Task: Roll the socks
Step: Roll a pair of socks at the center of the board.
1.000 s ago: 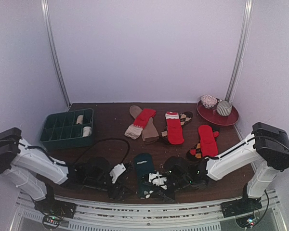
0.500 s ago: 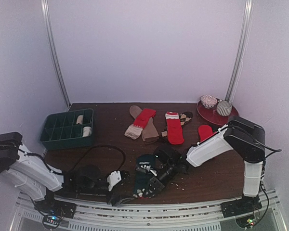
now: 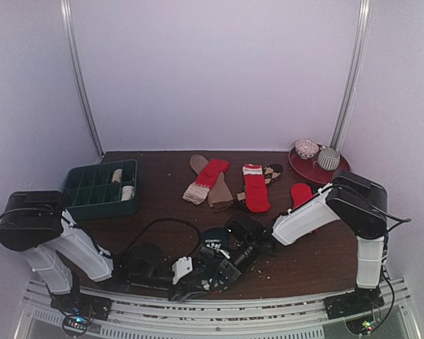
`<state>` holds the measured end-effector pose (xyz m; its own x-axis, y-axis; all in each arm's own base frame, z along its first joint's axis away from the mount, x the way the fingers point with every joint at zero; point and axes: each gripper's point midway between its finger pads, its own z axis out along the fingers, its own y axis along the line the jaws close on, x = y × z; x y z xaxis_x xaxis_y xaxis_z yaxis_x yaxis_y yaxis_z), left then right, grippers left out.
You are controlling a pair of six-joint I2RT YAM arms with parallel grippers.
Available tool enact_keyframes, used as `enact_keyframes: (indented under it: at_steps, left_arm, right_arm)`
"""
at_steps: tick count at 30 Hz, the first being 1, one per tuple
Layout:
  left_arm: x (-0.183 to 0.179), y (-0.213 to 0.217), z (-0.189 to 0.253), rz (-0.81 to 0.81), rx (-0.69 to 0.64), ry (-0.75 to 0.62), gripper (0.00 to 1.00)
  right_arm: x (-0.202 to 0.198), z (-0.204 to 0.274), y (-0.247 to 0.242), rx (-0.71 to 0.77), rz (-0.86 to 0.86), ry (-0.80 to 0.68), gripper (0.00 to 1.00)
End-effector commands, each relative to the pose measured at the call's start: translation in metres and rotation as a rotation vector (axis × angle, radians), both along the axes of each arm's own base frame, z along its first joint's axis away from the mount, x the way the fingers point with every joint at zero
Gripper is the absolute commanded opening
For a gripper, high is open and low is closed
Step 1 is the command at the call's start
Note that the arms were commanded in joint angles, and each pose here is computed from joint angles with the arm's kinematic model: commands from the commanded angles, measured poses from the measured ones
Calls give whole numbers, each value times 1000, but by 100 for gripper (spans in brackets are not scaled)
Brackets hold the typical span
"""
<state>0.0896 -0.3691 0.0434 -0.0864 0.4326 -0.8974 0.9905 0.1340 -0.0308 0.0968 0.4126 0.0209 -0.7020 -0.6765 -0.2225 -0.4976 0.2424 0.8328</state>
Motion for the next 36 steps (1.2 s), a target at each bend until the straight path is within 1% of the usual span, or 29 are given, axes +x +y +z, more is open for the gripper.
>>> enact_keyframes:
  at_steps: [1, 9, 10, 11, 18, 19, 20, 22, 23, 25, 26, 29, 31, 32, 34, 36]
  left_arm:
    - [-8, -1, 7, -28, -59, 26, 52]
    - [-13, -4, -7, -54, -36, 53, 45]
    - [-13, -4, -9, -55, -32, 56, 42]
    - [-13, -6, -9, -56, -31, 56, 37]
    - [-15, -6, -16, -59, -18, 85, 0]
    - [-15, -5, -18, -50, -12, 97, 0]
    - [-15, -3, -21, -39, 0, 112, 0]
    - [-13, 3, -29, 2, 30, 159, 0]
    - [-14, 6, -34, 17, 51, 188, 0]
    - [-15, 11, -44, 48, 97, 245, 0]
    - [-16, 14, -51, 63, 124, 275, 0]
    - [-24, 25, -69, 81, 207, 361, 0]
    - [-30, 31, -80, 86, 254, 418, 0]
    - [-33, 34, -85, 89, 276, 439, 0]
    - [-38, 40, -93, 99, 311, 498, 0]
    - [-38, 45, -99, 119, 334, 550, 0]
  right_arm:
    - [-6, -35, -25, -166, -40, 55, 8]
    - [-2, -35, -22, -162, -55, 51, 8]
    - [-2, -35, -22, -164, -58, 51, 8]
    - [-1, -36, -22, -164, -60, 49, 8]
    - [3, -30, -19, -146, -67, 23, 8]
    - [4, -27, -18, -135, -70, 11, 10]
    - [6, -23, -17, -124, -72, -7, 17]
    - [14, -8, -13, -85, -82, -72, 24]
    - [19, 6, -11, -55, -88, -123, 27]
    - [30, 33, -9, -1, -104, -237, 35]
    - [36, 46, -9, 22, -121, -305, 37]
    - [52, 81, -22, 102, -173, -528, 39]
    - [59, 101, -33, 169, -199, -711, 41]
    - [58, 106, -40, 198, -193, -809, 44]
    - [44, 111, -50, 261, -116, -1004, 48]
    - [31, 103, -56, 288, -33, -1168, 51]
